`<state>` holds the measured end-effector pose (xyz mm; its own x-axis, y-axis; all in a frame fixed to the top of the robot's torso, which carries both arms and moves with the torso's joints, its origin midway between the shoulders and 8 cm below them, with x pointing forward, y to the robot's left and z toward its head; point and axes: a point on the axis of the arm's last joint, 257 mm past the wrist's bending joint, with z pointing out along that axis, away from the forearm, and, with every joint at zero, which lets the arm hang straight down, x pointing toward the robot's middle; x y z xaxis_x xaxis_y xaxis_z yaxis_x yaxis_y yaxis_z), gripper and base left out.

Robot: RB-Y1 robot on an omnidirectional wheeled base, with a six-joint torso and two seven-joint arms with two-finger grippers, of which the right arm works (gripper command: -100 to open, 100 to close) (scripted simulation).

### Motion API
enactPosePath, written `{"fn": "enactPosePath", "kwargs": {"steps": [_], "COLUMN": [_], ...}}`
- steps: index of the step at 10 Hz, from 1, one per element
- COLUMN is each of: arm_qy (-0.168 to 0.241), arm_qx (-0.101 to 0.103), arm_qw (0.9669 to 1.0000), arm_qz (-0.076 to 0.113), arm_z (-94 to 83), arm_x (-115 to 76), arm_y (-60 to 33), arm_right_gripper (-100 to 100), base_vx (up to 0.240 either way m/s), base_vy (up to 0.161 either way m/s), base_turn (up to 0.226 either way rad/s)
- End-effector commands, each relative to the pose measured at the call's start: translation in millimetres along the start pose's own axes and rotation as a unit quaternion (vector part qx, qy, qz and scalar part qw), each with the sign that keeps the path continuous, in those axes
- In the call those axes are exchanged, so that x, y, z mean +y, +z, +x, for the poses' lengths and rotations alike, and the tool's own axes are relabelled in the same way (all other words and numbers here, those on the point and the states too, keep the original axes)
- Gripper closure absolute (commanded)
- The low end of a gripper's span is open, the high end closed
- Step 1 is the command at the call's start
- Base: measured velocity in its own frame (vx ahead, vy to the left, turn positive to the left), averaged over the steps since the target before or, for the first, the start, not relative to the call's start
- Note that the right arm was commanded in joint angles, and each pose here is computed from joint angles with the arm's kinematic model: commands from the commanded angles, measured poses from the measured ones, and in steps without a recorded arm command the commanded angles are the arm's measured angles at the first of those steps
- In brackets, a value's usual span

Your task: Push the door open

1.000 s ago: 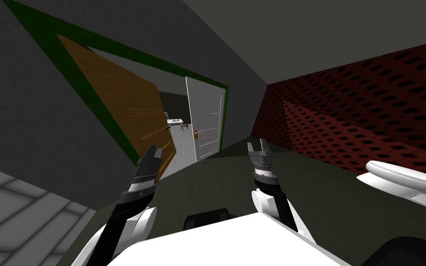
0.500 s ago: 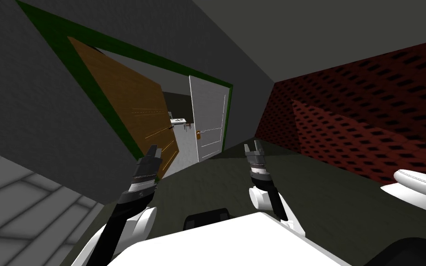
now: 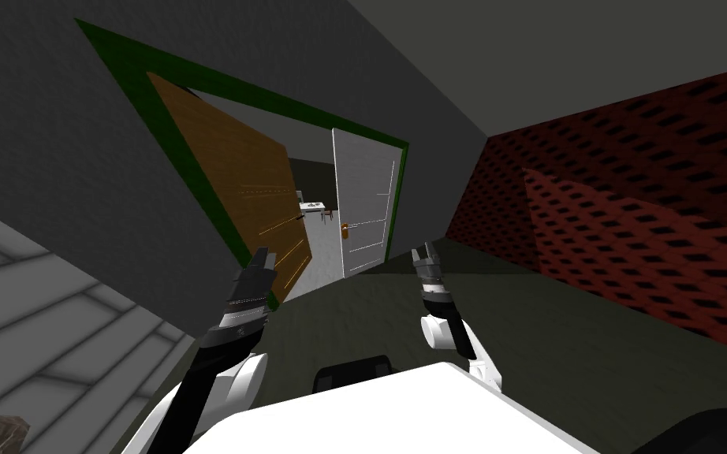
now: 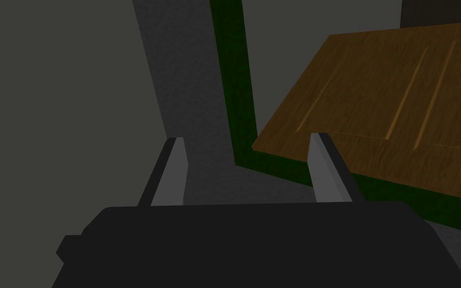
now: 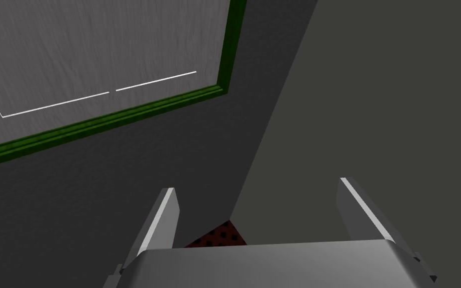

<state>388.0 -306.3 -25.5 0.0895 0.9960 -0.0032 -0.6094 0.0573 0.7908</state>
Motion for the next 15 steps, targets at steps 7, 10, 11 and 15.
{"fn": "enactPosePath", "kwargs": {"steps": [7, 10, 11, 15], "arm_qy": [0.007, 0.008, 0.009, 0.008], "arm_qx": [0.005, 0.005, 0.006, 0.005], "arm_qw": [0.9987, 0.9971, 0.9967, 0.9942], "arm_qz": [0.051, 0.075, 0.081, 0.107], "arm_z": [-4.7, -8.8, -9.9, -15.6], "arm_x": [-65.5, -94.2, -102.2, -131.6], "arm_y": [3.4, 2.3, 4.8, 2.3], "arm_right_gripper": [-100, -100, -100, -100], "base_vx": [0.069, 0.076, 0.077, 0.062], "base_vy": [0.003, 0.0, -0.007, -0.004], "base_turn": [0.107, 0.117, 0.145, 0.114]}}
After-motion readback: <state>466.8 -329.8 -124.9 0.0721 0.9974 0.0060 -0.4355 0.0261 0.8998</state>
